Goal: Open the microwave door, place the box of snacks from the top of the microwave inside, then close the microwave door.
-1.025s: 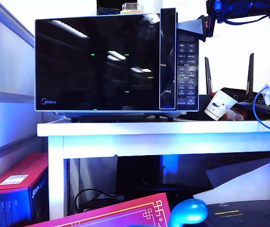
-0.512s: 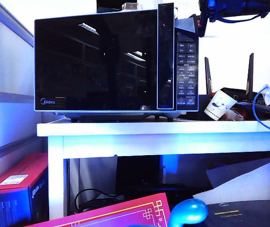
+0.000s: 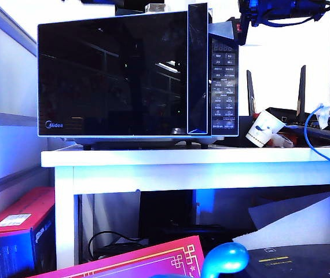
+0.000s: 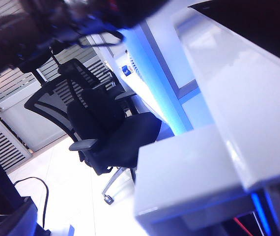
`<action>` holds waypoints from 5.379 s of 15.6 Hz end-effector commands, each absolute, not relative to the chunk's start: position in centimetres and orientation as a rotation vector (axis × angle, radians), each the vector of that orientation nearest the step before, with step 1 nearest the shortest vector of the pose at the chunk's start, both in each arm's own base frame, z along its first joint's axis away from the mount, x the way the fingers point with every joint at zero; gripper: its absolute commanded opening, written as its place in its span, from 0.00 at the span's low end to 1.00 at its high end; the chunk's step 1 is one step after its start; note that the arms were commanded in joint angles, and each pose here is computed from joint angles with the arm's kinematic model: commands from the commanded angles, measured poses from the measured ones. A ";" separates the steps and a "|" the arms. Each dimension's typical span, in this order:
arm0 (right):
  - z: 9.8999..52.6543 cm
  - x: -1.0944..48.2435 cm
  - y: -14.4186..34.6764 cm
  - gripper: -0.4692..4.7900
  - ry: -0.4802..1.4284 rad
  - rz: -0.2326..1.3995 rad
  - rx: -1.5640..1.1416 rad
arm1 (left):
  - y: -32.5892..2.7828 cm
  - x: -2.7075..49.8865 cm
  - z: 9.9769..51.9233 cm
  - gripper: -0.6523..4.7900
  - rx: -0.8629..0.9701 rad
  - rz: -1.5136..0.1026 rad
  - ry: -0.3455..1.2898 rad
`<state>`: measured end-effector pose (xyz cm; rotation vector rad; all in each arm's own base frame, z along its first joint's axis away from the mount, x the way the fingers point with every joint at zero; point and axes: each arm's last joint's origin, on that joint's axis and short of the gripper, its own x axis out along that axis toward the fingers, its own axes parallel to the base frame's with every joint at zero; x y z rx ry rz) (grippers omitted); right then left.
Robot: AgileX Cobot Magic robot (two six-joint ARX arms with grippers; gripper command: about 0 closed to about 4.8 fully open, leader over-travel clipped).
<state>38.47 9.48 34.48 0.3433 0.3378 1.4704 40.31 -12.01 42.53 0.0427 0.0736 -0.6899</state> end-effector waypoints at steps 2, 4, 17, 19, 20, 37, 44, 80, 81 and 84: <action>34.9 38.0 10.4 0.96 0.339 1.543 0.331 | -12.2 41.1 41.9 0.11 0.044 -0.694 0.063; 34.9 38.1 9.8 0.96 0.335 1.529 0.332 | -12.4 41.6 41.2 0.11 0.042 -0.694 0.080; 35.8 39.0 3.2 0.92 0.246 1.347 0.320 | -12.5 41.9 40.8 0.11 0.041 -0.694 0.091; 35.9 39.3 3.0 0.90 0.198 1.254 0.299 | -12.5 41.9 40.8 0.11 0.041 -0.694 0.091; 35.9 39.4 3.0 0.90 0.168 1.200 0.279 | -12.5 41.9 40.8 0.11 0.041 -0.694 0.091; 35.5 40.0 7.3 0.89 0.036 0.849 0.089 | -12.2 37.6 47.9 0.11 0.049 -0.711 -0.110; 37.5 37.7 6.6 0.89 0.058 1.121 0.097 | -12.2 37.5 47.6 0.11 0.047 -0.712 -0.071; 37.6 33.3 16.2 0.88 0.401 1.808 0.306 | -12.1 37.0 44.1 0.11 0.068 -0.767 0.290; 37.6 33.1 16.6 0.88 0.404 1.819 0.305 | -12.1 37.0 43.8 0.11 0.066 -0.767 0.316; 37.6 32.7 17.4 0.88 0.414 1.838 0.306 | -12.0 36.7 43.2 0.11 0.106 -0.775 0.374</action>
